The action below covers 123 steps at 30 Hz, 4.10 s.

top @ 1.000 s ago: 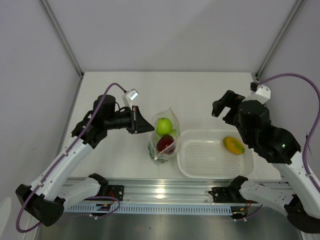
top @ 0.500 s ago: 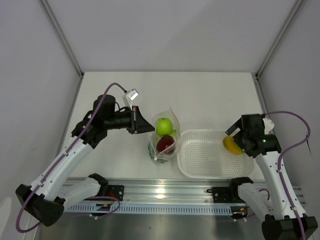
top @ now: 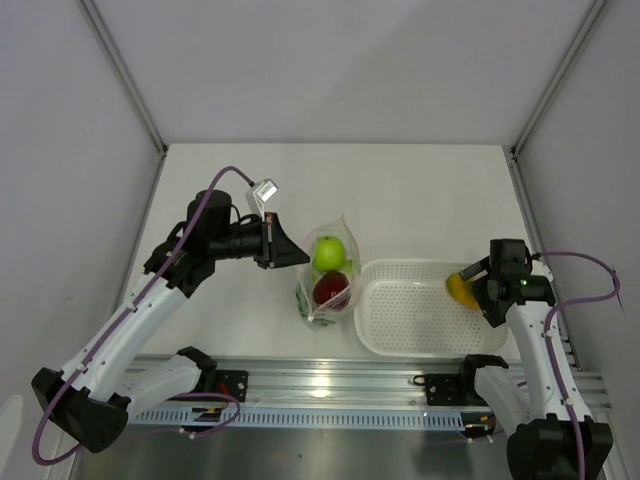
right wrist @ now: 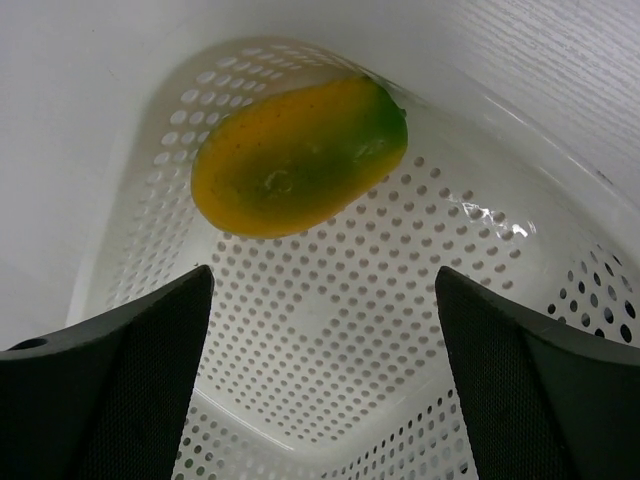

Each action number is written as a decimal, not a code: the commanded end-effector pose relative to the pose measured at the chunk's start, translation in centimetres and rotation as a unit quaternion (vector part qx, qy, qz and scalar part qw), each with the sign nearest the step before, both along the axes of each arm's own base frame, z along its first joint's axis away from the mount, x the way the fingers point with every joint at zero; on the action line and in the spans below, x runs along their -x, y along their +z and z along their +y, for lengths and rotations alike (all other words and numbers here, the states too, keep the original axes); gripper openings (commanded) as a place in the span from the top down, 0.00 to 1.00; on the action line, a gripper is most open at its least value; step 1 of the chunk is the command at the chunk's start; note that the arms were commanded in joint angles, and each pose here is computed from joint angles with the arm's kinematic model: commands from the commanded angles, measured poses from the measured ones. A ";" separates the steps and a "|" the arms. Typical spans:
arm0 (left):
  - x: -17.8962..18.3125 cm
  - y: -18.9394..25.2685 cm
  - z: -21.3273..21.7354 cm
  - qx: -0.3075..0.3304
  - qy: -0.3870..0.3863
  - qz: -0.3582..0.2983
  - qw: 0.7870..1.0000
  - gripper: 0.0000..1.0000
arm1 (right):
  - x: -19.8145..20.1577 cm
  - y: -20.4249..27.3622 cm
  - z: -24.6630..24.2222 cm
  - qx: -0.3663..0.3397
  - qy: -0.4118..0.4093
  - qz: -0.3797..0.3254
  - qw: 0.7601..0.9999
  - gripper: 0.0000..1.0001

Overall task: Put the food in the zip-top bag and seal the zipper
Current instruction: Pick up the fake fruit from the bin, then place the fake fruit in the zipper food storage bag.

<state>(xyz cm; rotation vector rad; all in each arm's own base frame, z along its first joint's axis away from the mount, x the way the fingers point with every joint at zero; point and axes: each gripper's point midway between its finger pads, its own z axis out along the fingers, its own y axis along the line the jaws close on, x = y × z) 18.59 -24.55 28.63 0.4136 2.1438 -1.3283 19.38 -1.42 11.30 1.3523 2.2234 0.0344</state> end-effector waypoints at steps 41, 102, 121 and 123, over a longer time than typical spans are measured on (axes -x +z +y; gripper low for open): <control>0.3 0.7 0.0 0.014 -0.003 -0.004 1.000 0.99 | -2.3 -7.0 -0.4 0.077 -0.070 0.000 0.995 0.21; 0.4 1.1 0.0 0.018 -0.002 -0.004 1.000 1.00 | -1.3 20.2 33.2 0.087 0.528 -0.292 0.793 0.20; 0.3 0.9 0.0 0.016 -0.002 -0.003 1.000 0.99 | 0.4 25.6 29.5 0.044 0.521 -0.336 0.783 0.18; 0.3 0.9 -0.1 0.017 -0.004 0.000 1.000 0.99 | 0.7 25.4 28.6 0.040 0.521 -0.333 0.785 0.23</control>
